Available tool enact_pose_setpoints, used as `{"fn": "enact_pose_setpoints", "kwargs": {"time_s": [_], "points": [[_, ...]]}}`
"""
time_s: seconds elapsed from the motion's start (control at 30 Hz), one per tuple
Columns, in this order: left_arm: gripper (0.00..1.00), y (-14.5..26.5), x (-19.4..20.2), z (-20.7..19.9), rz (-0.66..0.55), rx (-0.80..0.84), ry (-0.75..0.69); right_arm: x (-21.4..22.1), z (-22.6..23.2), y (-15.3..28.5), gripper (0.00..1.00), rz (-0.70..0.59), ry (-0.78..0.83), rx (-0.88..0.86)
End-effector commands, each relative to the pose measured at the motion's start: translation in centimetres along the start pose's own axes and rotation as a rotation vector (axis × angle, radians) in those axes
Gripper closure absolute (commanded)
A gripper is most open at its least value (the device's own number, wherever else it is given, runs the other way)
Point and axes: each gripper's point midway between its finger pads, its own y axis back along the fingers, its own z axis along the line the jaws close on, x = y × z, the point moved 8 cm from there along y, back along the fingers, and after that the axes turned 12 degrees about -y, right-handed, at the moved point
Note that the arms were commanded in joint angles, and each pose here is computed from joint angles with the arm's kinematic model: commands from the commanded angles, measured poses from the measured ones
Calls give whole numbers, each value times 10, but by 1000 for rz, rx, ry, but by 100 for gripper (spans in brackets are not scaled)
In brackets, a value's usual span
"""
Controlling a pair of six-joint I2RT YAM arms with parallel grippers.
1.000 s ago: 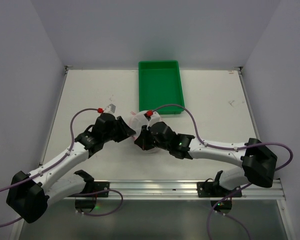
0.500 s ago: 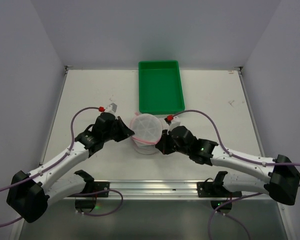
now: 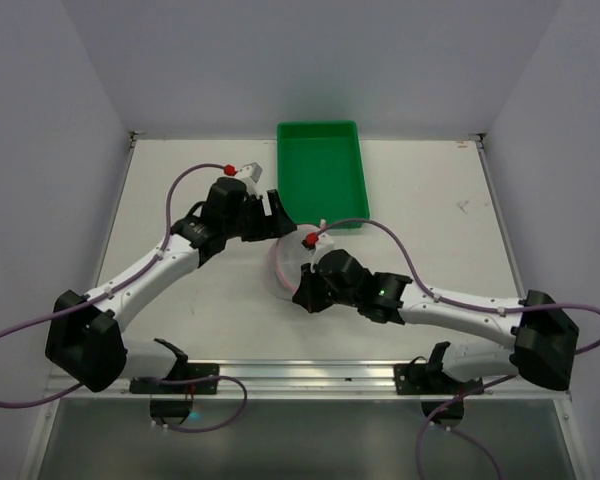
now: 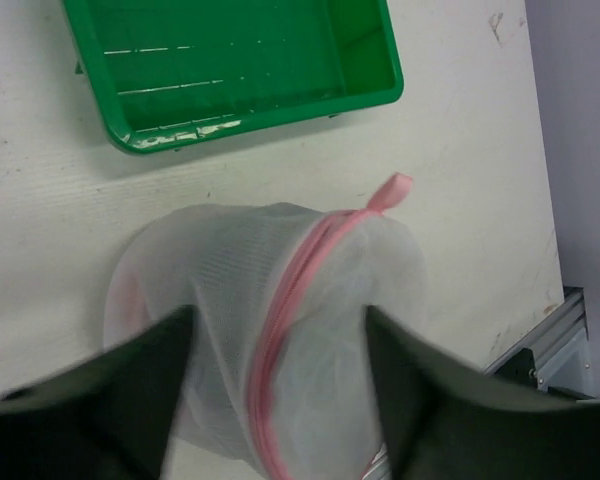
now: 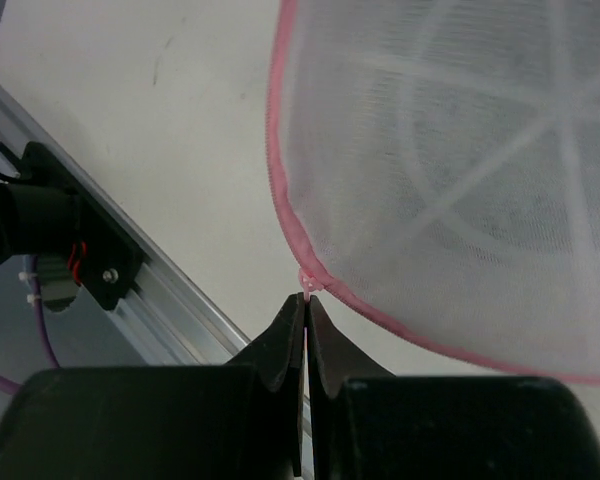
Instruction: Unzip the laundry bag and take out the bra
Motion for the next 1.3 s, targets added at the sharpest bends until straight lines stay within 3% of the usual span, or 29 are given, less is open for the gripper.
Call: {"fn": "enact_pose_setpoints", "kwargs": {"time_s": [0.0,0.07,0.23,0.37,0.53,0.77,0.87,0.9,0.93,1.27], "points": [[14,2,-18,-4,-26,35,28,-22,54,-15,100,-113,-58,-174],[1,9,-15,2,-33,-13,62,-29,65,-29,100,-161,-69,-149],[0,41,-3,21,-96,-174,143,-45,78,-41,100,-259,-113,-139],[2,62,12,20,-134,-161,172,-51,80,-41,100,-303,-119,-138],[19,52,45,16,-33,-15,243,-51,80,-40,100,-299,-106,-143],[52,44,56,6,-35,46,251,-46,74,-39,100,-282,-96,-125],[76,43,57,6,-51,46,262,-42,69,-35,100,-260,-75,-108],[91,43,56,7,-59,40,264,-36,62,-33,100,-239,-58,-87],[97,43,56,8,-67,27,263,-34,58,-31,100,-235,-49,-80],[100,34,56,15,-74,-2,218,-2,-10,32,100,-177,30,51]]}}
